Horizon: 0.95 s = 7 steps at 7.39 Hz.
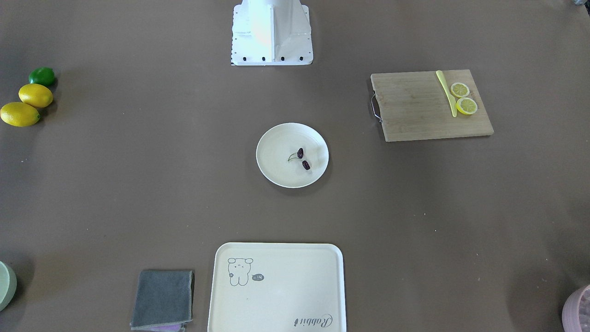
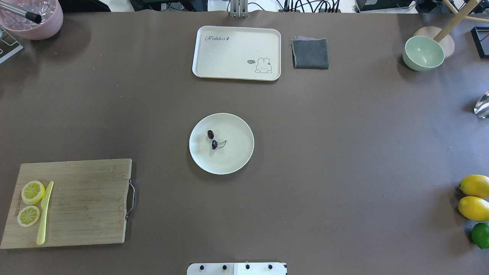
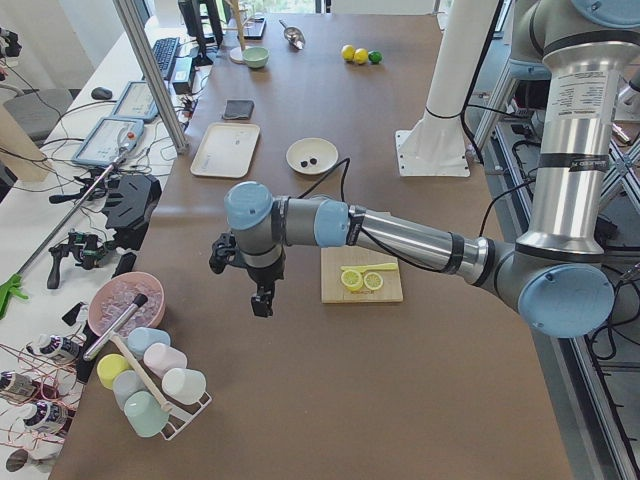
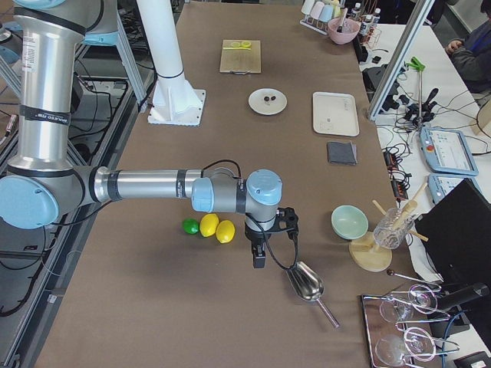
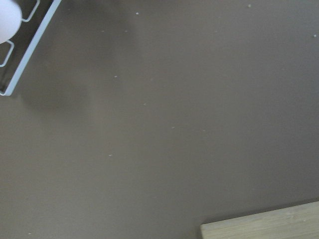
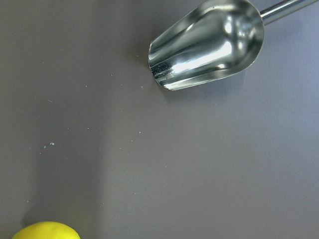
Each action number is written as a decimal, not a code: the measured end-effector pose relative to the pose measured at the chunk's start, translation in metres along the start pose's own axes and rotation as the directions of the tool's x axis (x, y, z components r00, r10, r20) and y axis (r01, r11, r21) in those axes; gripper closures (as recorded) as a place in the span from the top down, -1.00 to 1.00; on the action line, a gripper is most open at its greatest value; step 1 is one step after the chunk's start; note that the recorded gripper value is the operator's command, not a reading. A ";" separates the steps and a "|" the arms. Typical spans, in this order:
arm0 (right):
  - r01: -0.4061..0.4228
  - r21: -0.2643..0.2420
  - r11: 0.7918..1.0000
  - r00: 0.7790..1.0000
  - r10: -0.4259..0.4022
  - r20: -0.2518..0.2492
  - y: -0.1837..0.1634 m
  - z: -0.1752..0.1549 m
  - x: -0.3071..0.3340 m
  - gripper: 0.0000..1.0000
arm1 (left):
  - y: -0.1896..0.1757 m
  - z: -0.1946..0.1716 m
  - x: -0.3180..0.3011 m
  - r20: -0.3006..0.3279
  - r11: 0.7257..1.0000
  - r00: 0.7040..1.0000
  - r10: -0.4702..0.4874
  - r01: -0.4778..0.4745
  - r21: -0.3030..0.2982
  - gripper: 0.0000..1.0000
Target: Place red cherry on plate
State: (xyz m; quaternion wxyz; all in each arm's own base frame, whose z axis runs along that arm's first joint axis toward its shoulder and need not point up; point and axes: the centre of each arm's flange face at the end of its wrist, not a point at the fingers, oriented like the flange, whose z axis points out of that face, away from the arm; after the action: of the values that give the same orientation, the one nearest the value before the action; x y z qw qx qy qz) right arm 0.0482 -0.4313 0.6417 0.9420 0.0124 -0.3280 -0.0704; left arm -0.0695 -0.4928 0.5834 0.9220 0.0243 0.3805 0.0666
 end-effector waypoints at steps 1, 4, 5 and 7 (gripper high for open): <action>0.002 0.001 1.000 1.000 -0.002 0.000 -0.001 0.000 0.000 1.00 | 0.026 0.002 -0.034 -0.005 0.999 0.999 -0.035 0.035 0.001 0.96; 0.001 0.003 1.000 1.000 -0.001 0.000 -0.001 -0.001 -0.001 1.00 | 0.069 0.017 -0.069 -0.014 0.996 0.996 -0.091 0.091 -0.008 0.96; 0.001 0.004 1.000 1.000 -0.001 0.000 -0.002 -0.001 -0.001 1.00 | 0.075 0.021 -0.073 -0.015 0.995 0.995 -0.099 0.099 -0.013 0.96; 0.002 0.006 1.000 1.000 -0.002 0.000 -0.002 -0.001 -0.001 1.00 | 0.078 0.022 -0.073 -0.011 0.995 0.995 -0.098 0.098 -0.012 0.96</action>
State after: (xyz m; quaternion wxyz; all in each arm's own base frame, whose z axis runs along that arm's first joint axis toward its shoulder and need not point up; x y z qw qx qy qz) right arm 0.0476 -0.4330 0.6397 0.9418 0.0154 -0.3284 -0.0703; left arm -0.1134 -0.4254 0.6580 0.9221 -0.0002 0.3863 0.0239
